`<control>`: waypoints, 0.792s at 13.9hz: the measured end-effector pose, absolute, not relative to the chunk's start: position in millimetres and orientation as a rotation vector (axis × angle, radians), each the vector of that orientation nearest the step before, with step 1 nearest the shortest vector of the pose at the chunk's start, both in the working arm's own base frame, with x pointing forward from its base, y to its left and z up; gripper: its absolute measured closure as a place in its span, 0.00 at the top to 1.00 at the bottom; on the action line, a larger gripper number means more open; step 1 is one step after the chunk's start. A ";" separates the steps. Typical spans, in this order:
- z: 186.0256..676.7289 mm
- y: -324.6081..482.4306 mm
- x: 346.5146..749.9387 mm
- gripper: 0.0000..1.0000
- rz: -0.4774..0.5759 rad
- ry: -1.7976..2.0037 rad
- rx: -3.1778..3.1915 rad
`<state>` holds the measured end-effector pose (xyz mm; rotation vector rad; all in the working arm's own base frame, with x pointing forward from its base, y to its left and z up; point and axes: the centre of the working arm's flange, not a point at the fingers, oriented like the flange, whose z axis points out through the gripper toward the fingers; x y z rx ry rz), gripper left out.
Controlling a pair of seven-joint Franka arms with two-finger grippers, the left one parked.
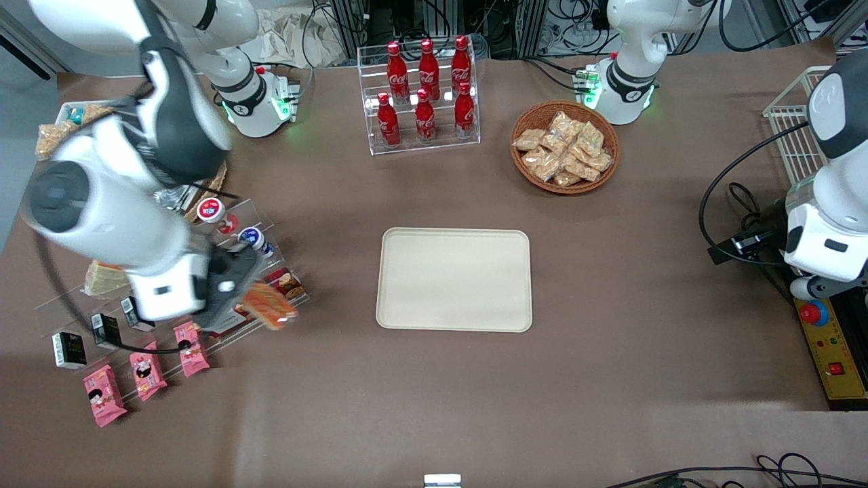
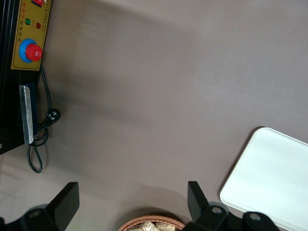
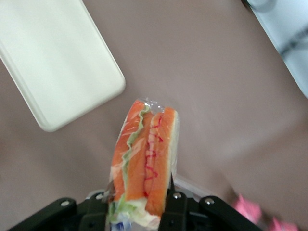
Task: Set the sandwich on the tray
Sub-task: 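Carry the sandwich over the cream tray with the right gripper, then lower the sandwich onto the tray and open the right gripper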
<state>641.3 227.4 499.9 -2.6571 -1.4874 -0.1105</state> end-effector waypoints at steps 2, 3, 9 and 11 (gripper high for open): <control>474.2 286.6 636.2 0.38 -0.175 -1.570 -2.596; 461.4 315.9 631.0 0.38 -0.206 -1.610 -2.566; 363.3 448.8 587.1 0.38 -0.275 -1.830 -2.412; 328.3 476.6 571.2 0.38 -0.265 -1.889 -2.413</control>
